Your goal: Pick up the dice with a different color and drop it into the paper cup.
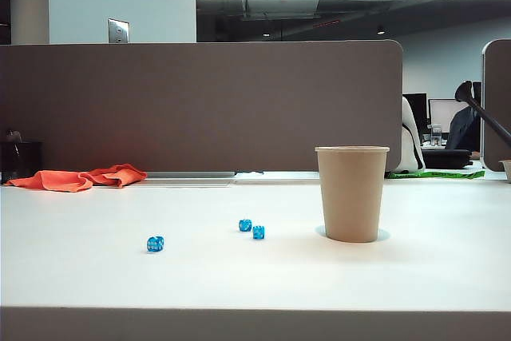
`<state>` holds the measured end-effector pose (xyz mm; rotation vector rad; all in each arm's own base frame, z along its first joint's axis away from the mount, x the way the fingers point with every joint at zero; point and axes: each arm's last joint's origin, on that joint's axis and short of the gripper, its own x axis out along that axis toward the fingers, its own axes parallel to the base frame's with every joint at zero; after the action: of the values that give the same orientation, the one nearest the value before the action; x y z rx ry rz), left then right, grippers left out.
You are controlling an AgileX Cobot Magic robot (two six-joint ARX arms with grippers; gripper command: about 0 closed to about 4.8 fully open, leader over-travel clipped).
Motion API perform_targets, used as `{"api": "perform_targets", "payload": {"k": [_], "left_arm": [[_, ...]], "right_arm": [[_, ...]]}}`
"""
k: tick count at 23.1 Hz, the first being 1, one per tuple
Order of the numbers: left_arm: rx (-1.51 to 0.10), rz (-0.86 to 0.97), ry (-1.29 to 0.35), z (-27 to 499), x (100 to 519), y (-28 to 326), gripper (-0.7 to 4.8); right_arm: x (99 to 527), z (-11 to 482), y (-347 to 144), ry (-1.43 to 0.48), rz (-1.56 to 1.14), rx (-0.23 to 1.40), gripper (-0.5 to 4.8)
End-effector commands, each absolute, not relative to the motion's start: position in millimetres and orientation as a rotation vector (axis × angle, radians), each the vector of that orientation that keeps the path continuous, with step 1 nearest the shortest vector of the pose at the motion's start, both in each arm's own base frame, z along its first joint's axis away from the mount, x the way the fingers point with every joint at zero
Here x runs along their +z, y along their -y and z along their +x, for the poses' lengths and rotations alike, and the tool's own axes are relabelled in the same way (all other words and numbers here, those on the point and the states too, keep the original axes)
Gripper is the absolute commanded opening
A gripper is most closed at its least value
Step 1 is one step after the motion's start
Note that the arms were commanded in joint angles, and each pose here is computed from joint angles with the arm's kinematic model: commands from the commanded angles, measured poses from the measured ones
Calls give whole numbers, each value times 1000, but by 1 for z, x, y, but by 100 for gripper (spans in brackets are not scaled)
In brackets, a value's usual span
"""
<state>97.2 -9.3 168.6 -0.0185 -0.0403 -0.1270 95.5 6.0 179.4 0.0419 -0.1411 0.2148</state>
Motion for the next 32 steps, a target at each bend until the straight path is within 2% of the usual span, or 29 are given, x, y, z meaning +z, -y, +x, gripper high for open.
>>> {"api": "perform_targets", "payload": {"k": [1, 8, 14, 16, 25, 32], "left_arm": [[-104, -16, 57, 97, 171, 8, -6], [-89, 124, 24, 97, 167, 8, -6], [-85, 110, 78, 97, 172, 8, -6], [-87, 47, 74, 97, 172, 8, -6], [-88, 17, 73, 97, 172, 8, -6], [-89, 3, 73, 97, 172, 8, -6]], "right_arm": [[181, 95, -6, 158, 24, 226, -1], [178, 96, -6, 140, -25, 222, -1], [176, 96, -6, 114, -20, 222, -1], [176, 96, -6, 112, -12, 213, -1], [168, 97, -2, 31, -1, 76, -1], [164, 97, -2, -15, 27, 65, -1]]}}
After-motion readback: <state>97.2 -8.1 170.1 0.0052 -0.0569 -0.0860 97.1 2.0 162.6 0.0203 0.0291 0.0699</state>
